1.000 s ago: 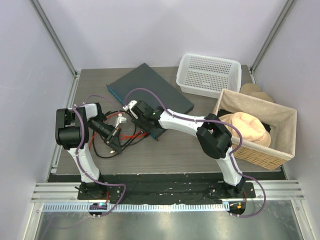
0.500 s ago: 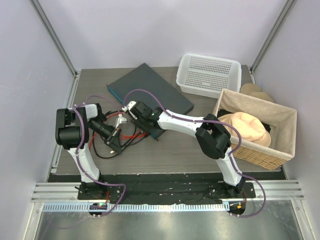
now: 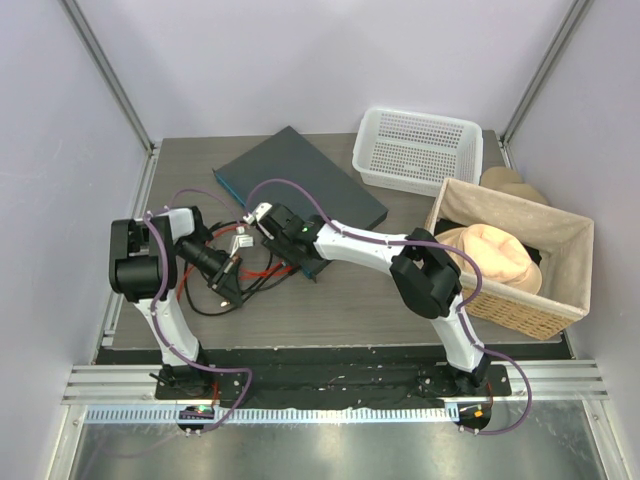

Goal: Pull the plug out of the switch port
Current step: Pull the connector from the switch port.

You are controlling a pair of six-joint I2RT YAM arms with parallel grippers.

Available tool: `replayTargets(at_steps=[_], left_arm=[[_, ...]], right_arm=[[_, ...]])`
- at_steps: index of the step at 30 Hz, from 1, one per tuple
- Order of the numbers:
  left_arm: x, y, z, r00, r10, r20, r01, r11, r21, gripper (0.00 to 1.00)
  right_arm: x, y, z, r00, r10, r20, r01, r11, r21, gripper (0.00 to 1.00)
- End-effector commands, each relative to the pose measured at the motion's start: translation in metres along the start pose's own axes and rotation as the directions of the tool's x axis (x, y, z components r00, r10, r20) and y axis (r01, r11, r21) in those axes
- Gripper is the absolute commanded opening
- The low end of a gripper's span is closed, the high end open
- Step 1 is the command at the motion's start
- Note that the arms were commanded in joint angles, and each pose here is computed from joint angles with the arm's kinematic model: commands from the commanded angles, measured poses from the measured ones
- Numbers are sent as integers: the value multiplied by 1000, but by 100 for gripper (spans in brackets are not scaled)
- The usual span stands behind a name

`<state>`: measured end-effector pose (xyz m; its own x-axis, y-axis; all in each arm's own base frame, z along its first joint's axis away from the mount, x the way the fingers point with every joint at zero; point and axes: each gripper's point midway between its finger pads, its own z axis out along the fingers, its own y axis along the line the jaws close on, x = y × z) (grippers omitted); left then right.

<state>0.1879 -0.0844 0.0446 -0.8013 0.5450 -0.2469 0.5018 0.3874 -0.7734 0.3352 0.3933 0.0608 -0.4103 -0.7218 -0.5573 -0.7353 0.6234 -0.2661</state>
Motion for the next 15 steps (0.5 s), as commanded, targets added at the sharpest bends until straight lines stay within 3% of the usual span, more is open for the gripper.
replayTargets(at_steps=[1, 10, 15], left_arm=[[20, -30, -10, 997, -44, -70, 49, 997, 58, 0], [31, -28, -14, 994, -68, -89, 74, 995, 67, 0], [3, -23, -31, 996, -67, -58, 71, 994, 80, 0]], right_arm=[[20, 3, 34, 999, 9, -44, -8, 1000, 30, 51], [24, 3, 37, 999, 3, -50, -2, 999, 35, 50], [24, 4, 41, 998, 8, -55, -6, 999, 34, 50]])
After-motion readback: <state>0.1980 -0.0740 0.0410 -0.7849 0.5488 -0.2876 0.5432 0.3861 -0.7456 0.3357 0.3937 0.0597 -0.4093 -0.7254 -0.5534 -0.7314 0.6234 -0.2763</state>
